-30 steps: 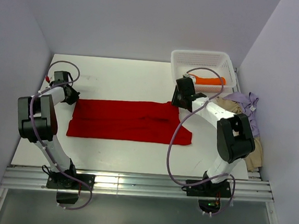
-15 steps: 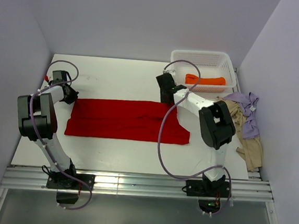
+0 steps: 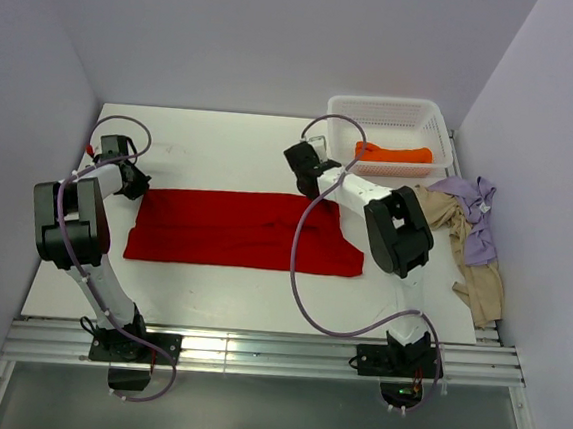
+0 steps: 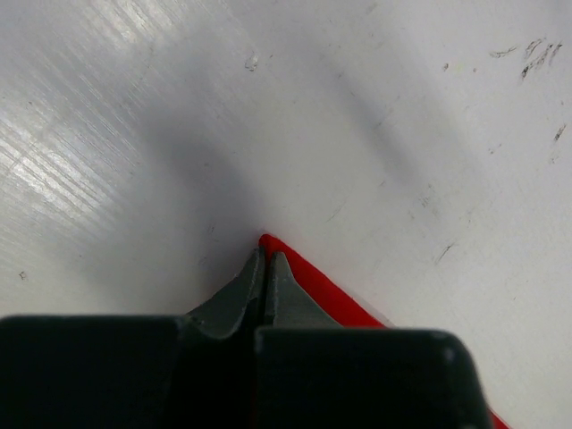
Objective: Roll the t-shirts
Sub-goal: Fold the tshirt
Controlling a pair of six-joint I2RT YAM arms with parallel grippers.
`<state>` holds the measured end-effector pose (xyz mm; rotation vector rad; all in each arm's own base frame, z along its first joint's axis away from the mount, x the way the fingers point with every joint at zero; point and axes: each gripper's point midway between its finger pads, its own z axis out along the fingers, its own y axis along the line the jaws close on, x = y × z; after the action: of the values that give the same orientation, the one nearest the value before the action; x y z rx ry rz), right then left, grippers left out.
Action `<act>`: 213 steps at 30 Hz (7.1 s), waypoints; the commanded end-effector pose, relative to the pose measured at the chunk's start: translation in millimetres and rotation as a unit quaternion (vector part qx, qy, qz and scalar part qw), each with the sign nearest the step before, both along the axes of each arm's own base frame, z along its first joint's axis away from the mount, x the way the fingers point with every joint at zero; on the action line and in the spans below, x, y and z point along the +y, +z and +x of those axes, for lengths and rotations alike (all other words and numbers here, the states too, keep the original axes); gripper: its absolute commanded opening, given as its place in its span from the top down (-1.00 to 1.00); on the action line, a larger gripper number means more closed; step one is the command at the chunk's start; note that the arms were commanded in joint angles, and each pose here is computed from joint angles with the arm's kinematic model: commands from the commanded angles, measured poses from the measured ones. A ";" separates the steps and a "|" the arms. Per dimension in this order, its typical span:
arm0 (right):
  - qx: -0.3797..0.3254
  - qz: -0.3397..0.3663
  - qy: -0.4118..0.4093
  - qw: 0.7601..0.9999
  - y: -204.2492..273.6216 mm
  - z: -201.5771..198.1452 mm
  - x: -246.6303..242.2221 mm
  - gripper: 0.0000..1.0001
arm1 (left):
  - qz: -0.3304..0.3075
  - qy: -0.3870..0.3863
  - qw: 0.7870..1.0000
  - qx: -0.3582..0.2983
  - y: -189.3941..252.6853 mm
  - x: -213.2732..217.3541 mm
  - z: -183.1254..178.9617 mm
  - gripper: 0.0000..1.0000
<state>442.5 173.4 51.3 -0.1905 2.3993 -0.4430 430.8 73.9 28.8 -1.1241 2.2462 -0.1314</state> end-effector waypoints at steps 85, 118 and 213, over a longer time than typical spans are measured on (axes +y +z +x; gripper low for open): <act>0.000 0.101 -0.073 0.992 11.9 12.5 -45.7 1.00 | 0.013 -0.007 1.000 -0.015 19.0 5.9 10.6 0.99; -0.072 0.452 -0.166 0.874 64.0 29.2 -86.7 0.91 | 0.025 0.002 0.999 -0.043 53.3 13.3 15.7 0.99; 0.031 0.124 0.065 0.990 -25.0 -58.0 66.3 0.25 | -0.001 -0.018 0.999 -0.039 31.4 3.9 17.0 0.99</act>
<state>366.7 241.9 22.2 -0.2434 2.5022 -0.0301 438.6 75.2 51.9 -1.0794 2.2349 -0.1666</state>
